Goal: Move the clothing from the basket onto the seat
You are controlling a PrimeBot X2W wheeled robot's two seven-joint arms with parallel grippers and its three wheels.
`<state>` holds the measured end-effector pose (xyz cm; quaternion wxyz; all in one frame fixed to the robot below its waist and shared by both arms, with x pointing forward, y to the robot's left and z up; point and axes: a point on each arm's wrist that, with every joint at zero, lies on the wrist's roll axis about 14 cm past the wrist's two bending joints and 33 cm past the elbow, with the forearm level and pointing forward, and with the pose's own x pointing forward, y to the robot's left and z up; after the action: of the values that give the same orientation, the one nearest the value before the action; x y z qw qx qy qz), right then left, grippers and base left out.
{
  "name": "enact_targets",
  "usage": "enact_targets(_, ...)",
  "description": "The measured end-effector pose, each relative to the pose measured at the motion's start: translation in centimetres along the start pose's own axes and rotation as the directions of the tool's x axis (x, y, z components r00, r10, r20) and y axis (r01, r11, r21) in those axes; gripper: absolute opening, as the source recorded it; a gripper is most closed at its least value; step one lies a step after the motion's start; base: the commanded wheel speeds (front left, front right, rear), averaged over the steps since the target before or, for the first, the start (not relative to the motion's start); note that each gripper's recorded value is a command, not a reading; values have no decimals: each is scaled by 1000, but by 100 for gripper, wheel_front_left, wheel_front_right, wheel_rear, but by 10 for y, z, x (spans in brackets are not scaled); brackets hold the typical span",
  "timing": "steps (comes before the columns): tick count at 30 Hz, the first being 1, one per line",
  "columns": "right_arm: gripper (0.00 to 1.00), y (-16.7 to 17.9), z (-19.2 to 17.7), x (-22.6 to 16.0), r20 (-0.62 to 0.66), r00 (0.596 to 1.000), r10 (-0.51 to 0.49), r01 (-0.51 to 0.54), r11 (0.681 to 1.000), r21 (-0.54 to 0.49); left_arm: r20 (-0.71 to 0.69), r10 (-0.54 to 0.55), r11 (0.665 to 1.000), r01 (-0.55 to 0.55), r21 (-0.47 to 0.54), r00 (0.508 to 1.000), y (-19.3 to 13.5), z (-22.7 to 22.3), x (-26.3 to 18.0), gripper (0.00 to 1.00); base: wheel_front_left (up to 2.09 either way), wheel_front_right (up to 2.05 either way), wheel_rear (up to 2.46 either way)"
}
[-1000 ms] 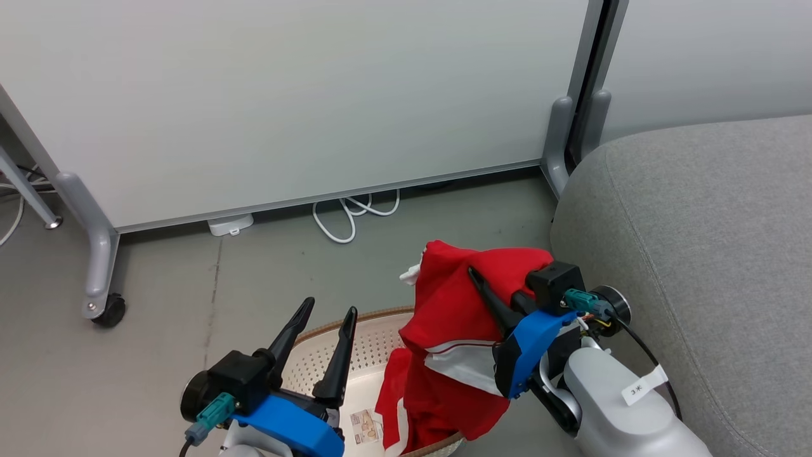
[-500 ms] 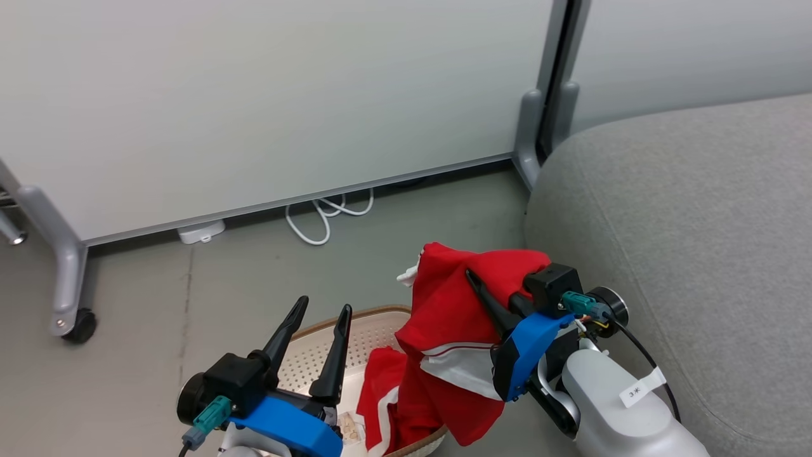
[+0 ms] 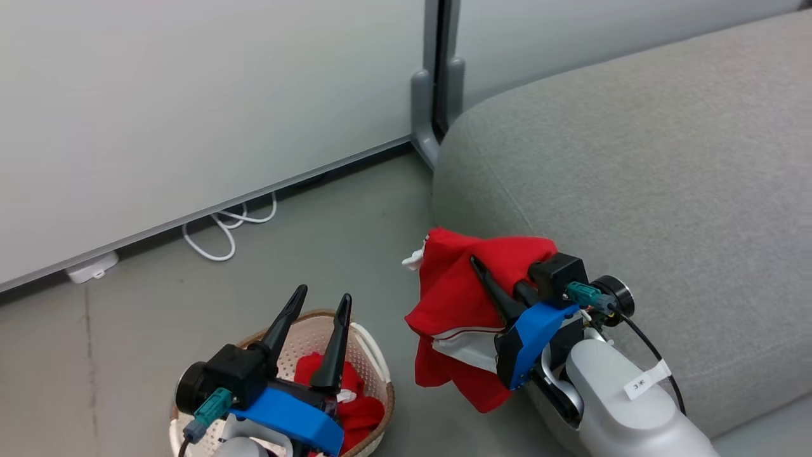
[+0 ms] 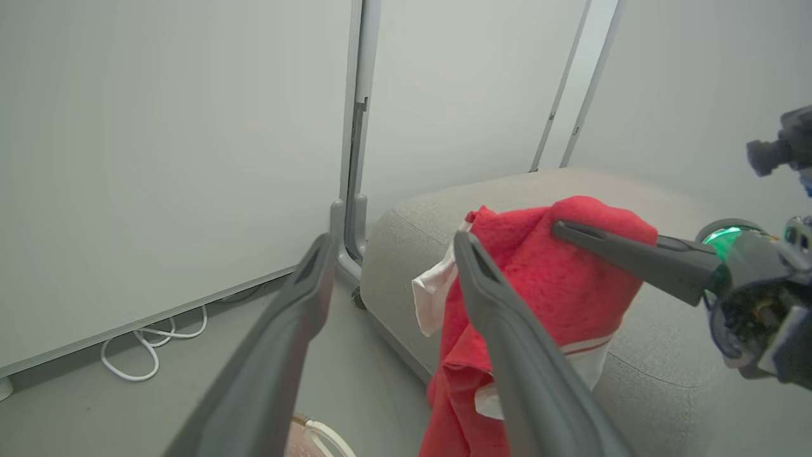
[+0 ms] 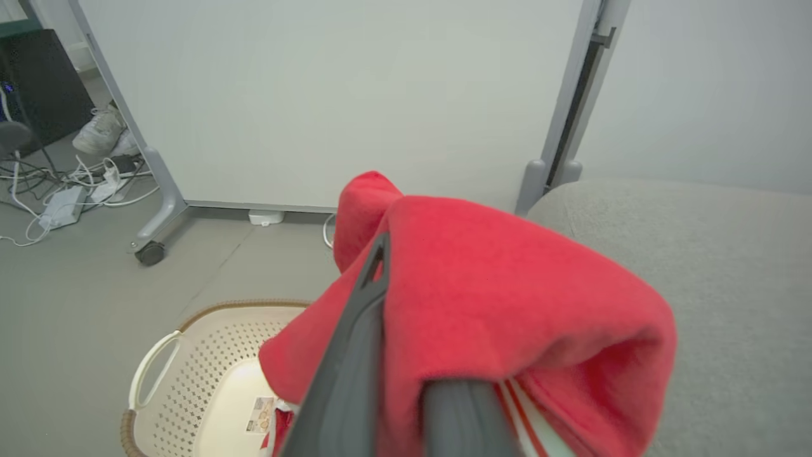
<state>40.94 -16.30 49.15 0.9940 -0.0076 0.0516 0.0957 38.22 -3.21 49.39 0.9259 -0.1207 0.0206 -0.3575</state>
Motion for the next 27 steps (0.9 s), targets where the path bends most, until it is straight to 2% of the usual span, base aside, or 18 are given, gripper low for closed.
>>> enact_targets(6,0,-34,-4,-23,-7,994,-106,106,994,6,-20,-93,996,93,-9,995,-24,-9,21,100,0,0,0)
enact_targets(15,0,-64,-12,-51,-19,977,-212,212,977,24,-52,-205,979,204,-29,977,-57,-22,38,100,0,0,0)
enact_targets(24,0,-67,-14,-54,-22,974,-225,226,973,38,-67,-234,972,232,-34,970,-62,-27,42,100,0,0,0)
enact_targets(27,0,-67,-12,-51,-13,974,-228,228,971,73,-69,-231,973,229,-32,971,-60,-28,41,100,0,0,0)
